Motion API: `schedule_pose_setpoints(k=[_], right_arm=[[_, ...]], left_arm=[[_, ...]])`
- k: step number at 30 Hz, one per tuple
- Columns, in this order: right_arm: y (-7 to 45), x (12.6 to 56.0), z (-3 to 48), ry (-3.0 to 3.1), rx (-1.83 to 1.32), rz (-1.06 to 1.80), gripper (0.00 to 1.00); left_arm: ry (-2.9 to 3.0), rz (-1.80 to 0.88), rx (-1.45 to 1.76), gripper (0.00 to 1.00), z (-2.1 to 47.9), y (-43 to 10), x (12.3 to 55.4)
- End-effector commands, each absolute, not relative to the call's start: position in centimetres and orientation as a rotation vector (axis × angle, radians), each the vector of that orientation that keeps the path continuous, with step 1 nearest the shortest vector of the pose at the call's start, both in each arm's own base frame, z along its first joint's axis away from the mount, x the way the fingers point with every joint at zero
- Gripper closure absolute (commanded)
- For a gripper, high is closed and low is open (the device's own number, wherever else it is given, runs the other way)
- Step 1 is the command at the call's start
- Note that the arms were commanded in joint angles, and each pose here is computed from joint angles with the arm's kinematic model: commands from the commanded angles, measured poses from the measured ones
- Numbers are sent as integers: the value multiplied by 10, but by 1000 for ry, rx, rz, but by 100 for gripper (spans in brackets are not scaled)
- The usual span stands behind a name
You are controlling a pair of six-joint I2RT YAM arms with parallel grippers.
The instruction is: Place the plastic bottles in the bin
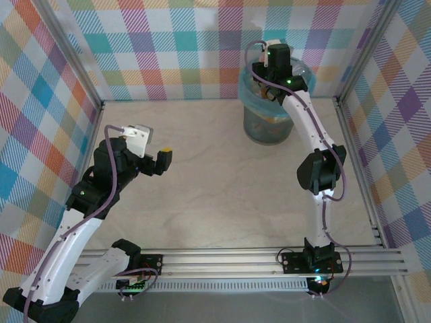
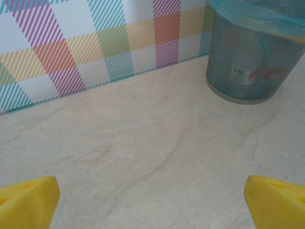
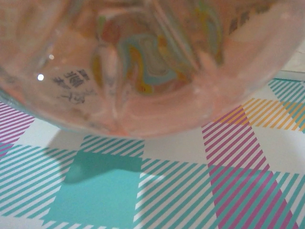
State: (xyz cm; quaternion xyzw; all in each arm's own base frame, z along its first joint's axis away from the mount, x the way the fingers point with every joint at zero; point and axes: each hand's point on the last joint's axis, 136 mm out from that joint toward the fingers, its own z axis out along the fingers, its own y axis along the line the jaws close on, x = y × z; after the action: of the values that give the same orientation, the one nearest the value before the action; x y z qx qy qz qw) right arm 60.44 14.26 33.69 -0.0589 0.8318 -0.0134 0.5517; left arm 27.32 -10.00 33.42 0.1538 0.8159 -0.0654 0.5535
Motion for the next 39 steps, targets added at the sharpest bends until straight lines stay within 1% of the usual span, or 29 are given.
schedule_pose_setpoints(k=[1, 12, 14, 17, 22, 24, 26, 29, 32, 36, 39], right_arm=[[137, 590, 338, 2025, -101, 14, 32], [136, 593, 331, 2058, -27, 107, 32], [137, 593, 335, 2058, -23, 117, 31], [135, 585, 347, 2062, -3, 134, 24], [126, 559, 379, 2029, 31, 141, 11], [123, 548, 391, 2015, 42, 146, 9], [122, 538, 399, 2010, 47, 154, 9], [124, 527, 414, 1975, 37, 149, 14], [126, 525, 423, 1946, 27, 124, 18], [133, 544, 427, 1895, 10, 128, 22], [146, 572, 417, 1872, -38, 134, 31]], left_arm=[[1941, -136, 293, 1, 328, -90, 273], [1961, -94, 232, 0, 317, -81, 278], [1959, -91, 231, 0, 317, -81, 278], [1957, -82, 229, 0, 319, -80, 279], [1951, -58, 228, 0, 319, -78, 281], [1946, -40, 225, 0, 321, -76, 283], [1935, -36, 215, 0, 323, -75, 284], [1923, -37, 197, 0, 323, -73, 286], [1933, -42, 192, 0, 318, -74, 286], [1947, -26, 189, 0, 314, -72, 288], [1948, -18, 182, 0, 311, -71, 289]])
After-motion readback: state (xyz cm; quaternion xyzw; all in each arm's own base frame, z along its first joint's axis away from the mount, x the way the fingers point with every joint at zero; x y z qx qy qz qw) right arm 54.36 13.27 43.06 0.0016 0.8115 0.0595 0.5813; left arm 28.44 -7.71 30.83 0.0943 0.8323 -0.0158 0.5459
